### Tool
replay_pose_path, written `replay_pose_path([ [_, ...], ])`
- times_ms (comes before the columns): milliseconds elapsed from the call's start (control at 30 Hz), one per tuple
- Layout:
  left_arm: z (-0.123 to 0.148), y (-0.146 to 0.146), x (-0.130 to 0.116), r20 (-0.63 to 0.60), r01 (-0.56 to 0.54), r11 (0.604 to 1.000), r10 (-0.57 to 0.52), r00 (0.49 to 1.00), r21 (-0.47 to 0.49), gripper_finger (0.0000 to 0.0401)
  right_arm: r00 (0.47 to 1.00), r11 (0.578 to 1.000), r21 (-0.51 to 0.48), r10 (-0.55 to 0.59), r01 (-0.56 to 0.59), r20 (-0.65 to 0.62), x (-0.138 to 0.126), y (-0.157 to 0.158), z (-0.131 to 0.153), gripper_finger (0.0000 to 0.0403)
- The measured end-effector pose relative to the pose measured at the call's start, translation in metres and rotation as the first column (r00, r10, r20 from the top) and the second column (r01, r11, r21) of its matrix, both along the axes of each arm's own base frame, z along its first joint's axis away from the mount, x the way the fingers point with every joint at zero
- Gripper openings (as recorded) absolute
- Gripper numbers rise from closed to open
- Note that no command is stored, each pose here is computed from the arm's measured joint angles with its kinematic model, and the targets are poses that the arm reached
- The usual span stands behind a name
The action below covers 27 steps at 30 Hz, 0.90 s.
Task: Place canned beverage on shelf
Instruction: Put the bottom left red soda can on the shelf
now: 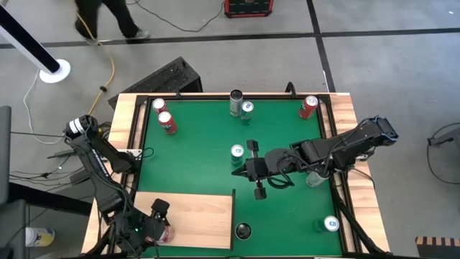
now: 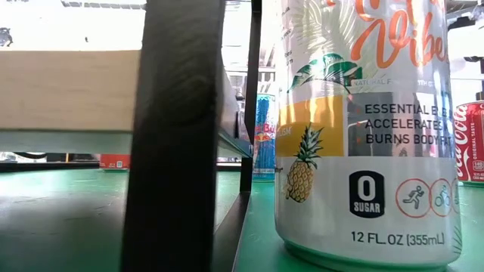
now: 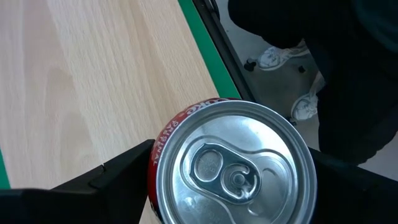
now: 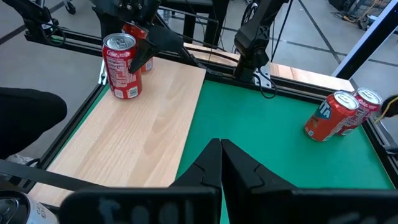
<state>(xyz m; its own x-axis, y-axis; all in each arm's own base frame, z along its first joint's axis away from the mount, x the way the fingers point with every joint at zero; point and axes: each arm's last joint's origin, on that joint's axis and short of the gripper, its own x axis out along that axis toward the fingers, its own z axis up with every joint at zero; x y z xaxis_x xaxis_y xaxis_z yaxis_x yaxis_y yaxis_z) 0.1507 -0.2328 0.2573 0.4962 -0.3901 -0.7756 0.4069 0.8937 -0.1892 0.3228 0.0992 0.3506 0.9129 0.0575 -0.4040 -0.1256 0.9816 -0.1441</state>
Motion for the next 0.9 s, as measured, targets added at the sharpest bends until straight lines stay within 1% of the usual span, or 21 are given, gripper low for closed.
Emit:
replay_pose_path([
  [233,0.0002,-0.0001,0.0002,0.004,-0.002,1.0,0.002,1.0,0.0,0.0325,1.0,1.0,0.0,0.0,0.0,0.0,0.0,0.0001,0.0,0.0025],
  [500,0.0002,0.0001,0.0008,-0.003,-0.064,0.998,0.064,0.998,-0.022,0.0325,1.0,1.0,-0.007,0.003,-0.003,0.0,0.0,0.0001,-0.0001,0.0025],
  [567,0.0001,0.0006,0.001,0.005,-0.074,0.997,0.074,0.997,-0.015,0.0325,1.0,1.0,-0.007,0.003,-0.003,-0.001,-0.0001,0.0001,-0.0002,0.0025],
  [800,0.0,0.0005,0.0007,0.024,-0.041,0.999,0.041,0.999,0.008,0.0327,1.0,1.0,-0.007,0.003,-0.003,-0.001,-0.0001,0.0001,-0.0002,0.0025],
  [900,0.0,0.0003,0.0005,0.013,-0.05,0.999,0.05,0.999,-0.002,0.0334,1.0,1.0,-0.007,0.003,-0.003,-0.001,-0.0001,0.0001,-0.0002,0.0025],
])
